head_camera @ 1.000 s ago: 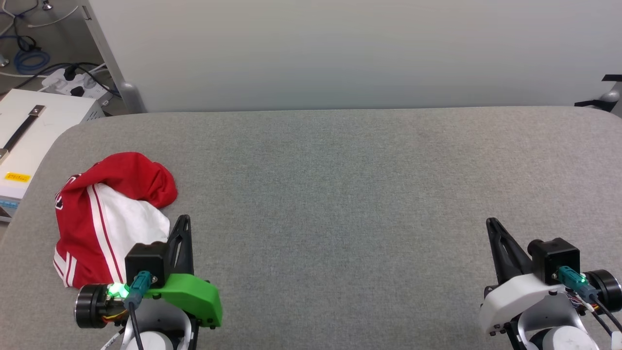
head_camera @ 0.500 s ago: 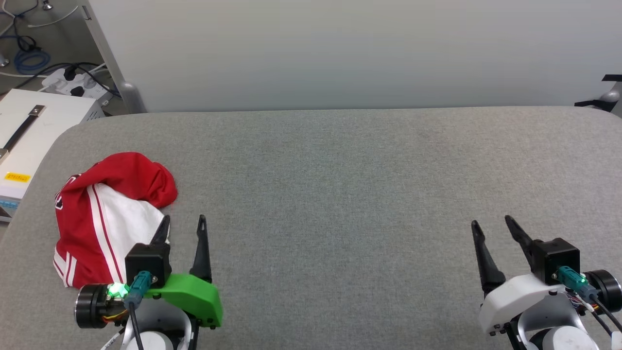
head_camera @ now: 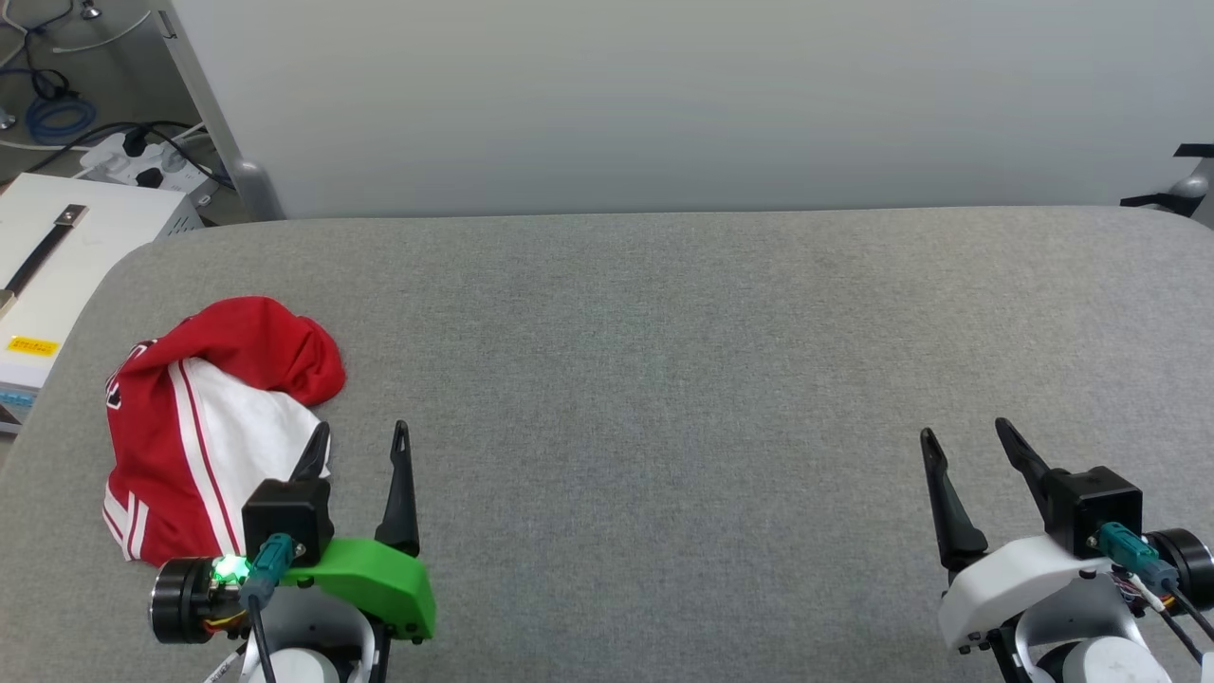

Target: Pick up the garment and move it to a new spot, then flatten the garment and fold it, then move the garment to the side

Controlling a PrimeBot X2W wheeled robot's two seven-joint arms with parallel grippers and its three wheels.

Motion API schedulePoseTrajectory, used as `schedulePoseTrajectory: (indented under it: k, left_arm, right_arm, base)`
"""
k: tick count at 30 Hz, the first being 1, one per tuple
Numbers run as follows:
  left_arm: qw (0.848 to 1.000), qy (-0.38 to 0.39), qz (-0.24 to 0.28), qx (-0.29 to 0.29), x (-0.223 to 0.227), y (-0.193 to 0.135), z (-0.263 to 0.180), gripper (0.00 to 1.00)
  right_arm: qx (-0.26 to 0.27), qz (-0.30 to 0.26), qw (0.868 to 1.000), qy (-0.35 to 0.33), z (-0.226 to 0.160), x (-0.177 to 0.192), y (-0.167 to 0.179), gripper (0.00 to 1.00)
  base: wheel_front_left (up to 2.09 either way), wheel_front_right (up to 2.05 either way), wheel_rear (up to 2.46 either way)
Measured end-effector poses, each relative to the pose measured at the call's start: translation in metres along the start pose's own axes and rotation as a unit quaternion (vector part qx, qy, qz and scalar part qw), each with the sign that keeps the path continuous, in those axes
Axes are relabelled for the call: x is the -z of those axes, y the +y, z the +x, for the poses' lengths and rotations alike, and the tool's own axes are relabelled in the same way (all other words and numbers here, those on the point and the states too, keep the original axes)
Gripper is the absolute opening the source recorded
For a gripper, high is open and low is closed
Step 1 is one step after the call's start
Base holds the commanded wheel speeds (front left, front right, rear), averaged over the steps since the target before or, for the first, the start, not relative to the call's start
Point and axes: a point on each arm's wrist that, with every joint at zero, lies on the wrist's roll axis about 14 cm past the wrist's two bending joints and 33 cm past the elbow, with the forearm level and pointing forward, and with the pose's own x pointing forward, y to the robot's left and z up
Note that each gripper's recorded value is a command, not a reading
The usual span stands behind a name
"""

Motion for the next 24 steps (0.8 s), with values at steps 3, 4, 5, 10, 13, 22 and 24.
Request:
schedulePoseTrajectory:
  k: [3,4,5,10,13,22,24]
  left_arm:
    - [1.000,-0.003,-0.003,0.000,0.000,0.000,0.000,1.00]
    - [1.000,-0.003,-0.003,0.000,0.000,0.000,0.000,1.00]
    - [1.000,-0.004,-0.003,0.000,0.000,0.000,0.000,1.00]
    - [1.000,-0.007,-0.007,0.001,-0.001,0.000,0.000,1.00]
    - [1.000,-0.011,-0.008,0.001,-0.002,0.000,0.000,1.00]
    - [0.999,-0.027,-0.018,0.002,-0.009,0.000,0.000,1.00]
    - [0.999,-0.035,-0.022,0.003,-0.012,-0.001,-0.001,1.00]
  right_arm:
    - [0.000,0.002,1.000,-0.004,0.000,-0.001,0.000,1.00]
    - [0.000,0.003,1.000,-0.005,0.000,-0.001,0.000,1.00]
    - [0.000,0.004,1.000,-0.006,0.000,-0.001,0.000,1.00]
    - [0.002,0.009,1.000,-0.011,0.000,-0.002,-0.001,1.00]
    - [0.002,0.009,1.000,-0.015,0.000,-0.004,-0.001,1.00]
    - [0.004,0.019,0.999,-0.040,0.001,-0.016,-0.003,1.00]
    - [0.005,0.023,0.999,-0.047,0.000,-0.019,-0.003,1.00]
  base:
    - [0.00,0.00,0.00]
    - [0.00,0.00,0.00]
    - [0.00,0.00,0.00]
    - [0.00,0.00,0.00]
    - [0.00,0.00,0.00]
    - [0.00,0.00,0.00]
    - [0.00,0.00,0.00]
